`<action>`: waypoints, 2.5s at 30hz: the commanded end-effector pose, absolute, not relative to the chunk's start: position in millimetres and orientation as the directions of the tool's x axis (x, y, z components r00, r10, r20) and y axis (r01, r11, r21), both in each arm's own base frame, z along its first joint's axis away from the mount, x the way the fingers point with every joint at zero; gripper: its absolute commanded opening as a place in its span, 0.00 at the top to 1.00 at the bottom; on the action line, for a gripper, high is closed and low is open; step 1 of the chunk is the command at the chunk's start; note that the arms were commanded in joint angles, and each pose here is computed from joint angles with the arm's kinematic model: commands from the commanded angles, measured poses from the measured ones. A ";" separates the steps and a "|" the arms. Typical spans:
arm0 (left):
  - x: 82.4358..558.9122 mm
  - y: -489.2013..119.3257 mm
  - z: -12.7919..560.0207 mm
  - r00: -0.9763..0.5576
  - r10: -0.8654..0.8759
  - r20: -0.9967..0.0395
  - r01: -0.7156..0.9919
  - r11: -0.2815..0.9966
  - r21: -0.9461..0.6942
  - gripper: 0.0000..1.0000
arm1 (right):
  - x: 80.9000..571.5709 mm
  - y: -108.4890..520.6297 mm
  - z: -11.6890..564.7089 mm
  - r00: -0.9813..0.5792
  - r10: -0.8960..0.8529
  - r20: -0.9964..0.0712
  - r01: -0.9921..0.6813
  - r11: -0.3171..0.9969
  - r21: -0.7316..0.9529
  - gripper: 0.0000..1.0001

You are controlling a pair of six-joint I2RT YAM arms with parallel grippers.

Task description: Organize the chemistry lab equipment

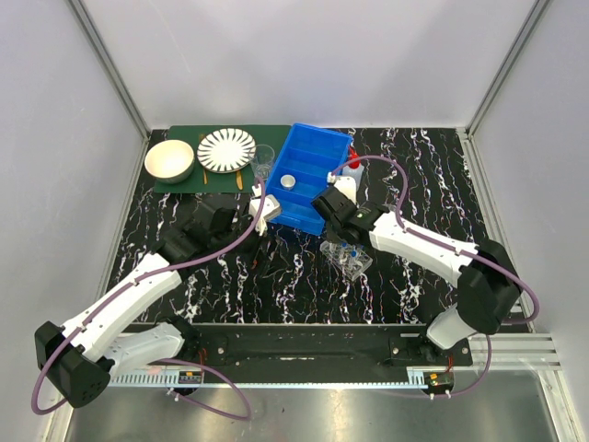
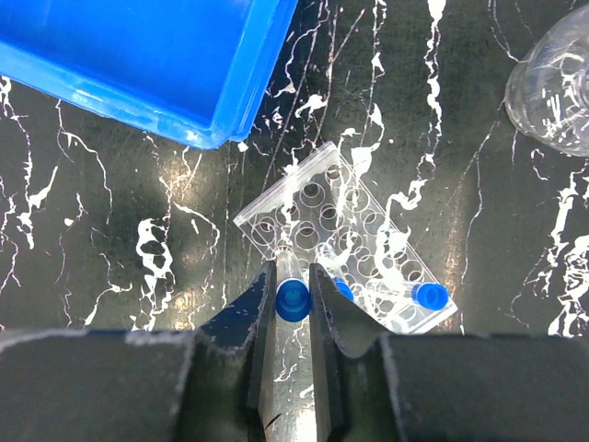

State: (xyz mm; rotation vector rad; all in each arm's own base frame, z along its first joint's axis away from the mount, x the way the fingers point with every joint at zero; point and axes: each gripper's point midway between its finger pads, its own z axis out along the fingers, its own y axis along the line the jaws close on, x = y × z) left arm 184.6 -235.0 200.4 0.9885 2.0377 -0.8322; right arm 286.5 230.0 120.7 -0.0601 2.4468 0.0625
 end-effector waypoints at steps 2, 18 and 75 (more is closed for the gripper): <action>187.4 -235.4 211.6 -0.422 0.348 -0.837 0.837 0.506 -0.211 0.01 | 301.0 246.0 132.7 -0.743 0.016 -0.669 -0.060 0.994 0.091 1.00; 186.4 -235.5 211.1 -0.423 0.350 -0.836 0.837 0.505 -0.212 0.01 | 297.0 244.5 124.1 -0.755 0.013 -0.655 -0.062 0.994 0.092 1.00; 186.2 -238.0 207.7 -0.432 0.359 -0.828 0.838 0.498 -0.221 0.01 | 289.2 228.2 83.4 -0.755 0.008 -0.656 -0.033 0.998 0.051 1.00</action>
